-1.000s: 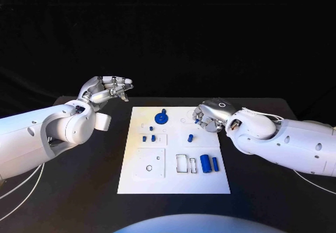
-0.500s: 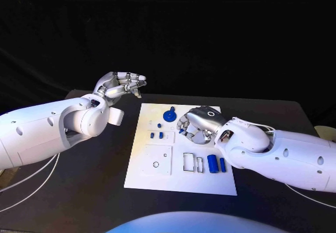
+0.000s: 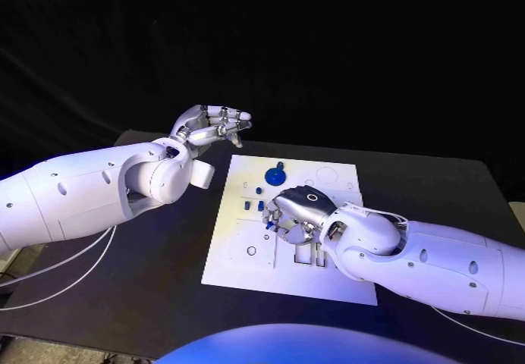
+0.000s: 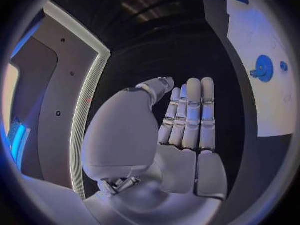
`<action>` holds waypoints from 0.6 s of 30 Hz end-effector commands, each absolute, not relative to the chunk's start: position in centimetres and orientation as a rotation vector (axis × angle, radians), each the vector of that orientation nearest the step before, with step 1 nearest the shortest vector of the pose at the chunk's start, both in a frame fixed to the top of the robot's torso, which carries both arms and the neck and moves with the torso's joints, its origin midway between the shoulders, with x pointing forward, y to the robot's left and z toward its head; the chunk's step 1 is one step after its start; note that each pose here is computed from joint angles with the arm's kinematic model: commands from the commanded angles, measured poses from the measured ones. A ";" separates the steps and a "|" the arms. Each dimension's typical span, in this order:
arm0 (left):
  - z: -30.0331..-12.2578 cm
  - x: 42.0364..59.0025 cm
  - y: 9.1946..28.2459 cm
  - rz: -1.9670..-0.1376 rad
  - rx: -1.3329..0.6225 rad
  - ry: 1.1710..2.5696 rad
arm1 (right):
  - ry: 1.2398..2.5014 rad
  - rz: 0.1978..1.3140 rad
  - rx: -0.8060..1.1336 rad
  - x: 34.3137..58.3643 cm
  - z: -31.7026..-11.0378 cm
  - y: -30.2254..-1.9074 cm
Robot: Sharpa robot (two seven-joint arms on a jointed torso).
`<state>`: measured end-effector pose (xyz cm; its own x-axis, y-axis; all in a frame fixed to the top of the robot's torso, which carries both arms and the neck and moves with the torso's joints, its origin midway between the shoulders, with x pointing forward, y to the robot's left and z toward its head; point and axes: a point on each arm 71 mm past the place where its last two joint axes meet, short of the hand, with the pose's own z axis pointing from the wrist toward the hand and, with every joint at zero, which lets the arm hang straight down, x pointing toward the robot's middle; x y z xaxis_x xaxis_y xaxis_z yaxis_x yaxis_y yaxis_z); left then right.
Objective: Assemble the parts on the task board
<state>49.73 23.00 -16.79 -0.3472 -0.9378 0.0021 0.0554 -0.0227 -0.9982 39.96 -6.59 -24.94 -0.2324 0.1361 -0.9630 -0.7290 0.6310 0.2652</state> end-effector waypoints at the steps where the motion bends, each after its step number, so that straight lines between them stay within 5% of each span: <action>1: -16.7 49.7 22.7 -1.525 -0.986 1.420 | 1.653 0.862 -0.534 39.8 -25.6 -6.3; 18: -16.7 49.7 22.6 -1.525 -0.989 1.428 | 1.691 0.848 -0.552 39.6 -26.7 -6.1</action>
<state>49.74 22.83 -16.84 -0.3515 -0.9362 0.0051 0.0468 -0.0230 -0.9986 39.74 -6.14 -26.46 -0.2746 0.0900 -0.9573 -0.7234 0.6365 0.2674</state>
